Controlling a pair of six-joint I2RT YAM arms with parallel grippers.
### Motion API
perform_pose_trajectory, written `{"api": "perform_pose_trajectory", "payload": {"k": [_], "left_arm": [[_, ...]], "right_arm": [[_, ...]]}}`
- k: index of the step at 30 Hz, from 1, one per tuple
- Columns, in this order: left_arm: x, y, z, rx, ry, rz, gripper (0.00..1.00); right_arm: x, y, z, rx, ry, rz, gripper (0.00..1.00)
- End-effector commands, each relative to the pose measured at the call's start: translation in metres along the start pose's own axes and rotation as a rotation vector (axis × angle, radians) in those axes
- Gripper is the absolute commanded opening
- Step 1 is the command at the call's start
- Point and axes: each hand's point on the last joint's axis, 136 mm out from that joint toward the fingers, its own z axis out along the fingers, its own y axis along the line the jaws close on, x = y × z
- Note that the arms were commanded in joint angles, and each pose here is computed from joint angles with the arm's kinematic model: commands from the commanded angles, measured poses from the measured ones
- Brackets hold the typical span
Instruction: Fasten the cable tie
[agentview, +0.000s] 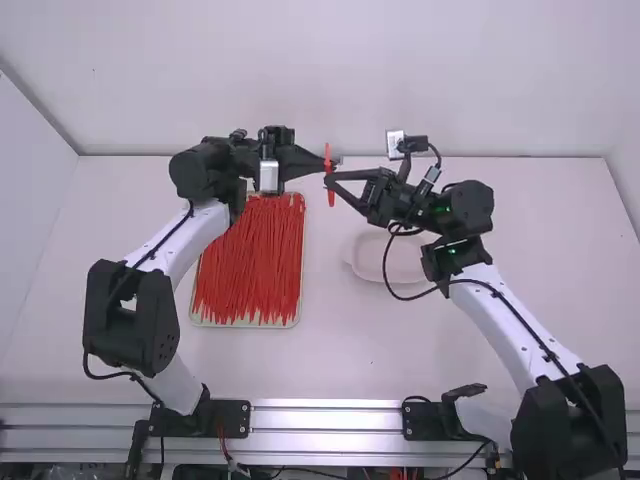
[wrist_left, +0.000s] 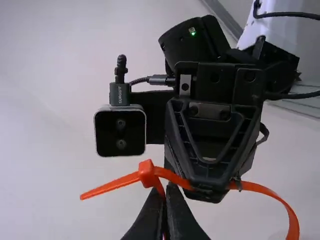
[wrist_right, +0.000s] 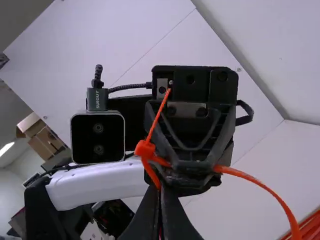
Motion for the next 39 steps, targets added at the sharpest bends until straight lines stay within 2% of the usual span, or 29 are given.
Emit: {"api": "perform_pose_trajectory", "payload": {"k": [1,25,30,32,34,38,39], "left_arm": [[0.002,-0.025,0.006,0.116,0.0,-0.039,0.01],[0.007,-0.033,0.007,0.12,-0.003,-0.065,0.01],[0.011,-0.026,0.001,0.106,0.019,-0.202,0.02],[0.011,-0.023,-0.001,0.1,0.026,-0.248,0.01],[0.013,-0.021,-0.004,0.093,0.034,-0.306,0.02],[0.013,-0.02,-0.005,0.09,0.041,-0.417,0.02],[0.013,-0.02,-0.005,0.09,0.041,-0.422,0.02]], "right_arm": [[-0.041,0.009,-0.002,0.037,-0.14,-0.057,0.0],[-0.055,0.011,-0.005,0.048,-0.183,-0.077,0.0],[-0.049,0.013,-0.008,0.031,-0.135,-0.083,0.0],[-0.047,0.012,-0.01,0.031,-0.121,-0.112,0.06],[-0.048,0.009,-0.014,0.038,-0.114,-0.12,0.32],[-0.051,0.005,-0.023,0.052,-0.107,-0.129,0.57],[-0.051,0.005,-0.023,0.052,-0.108,-0.129,0.58]]}}
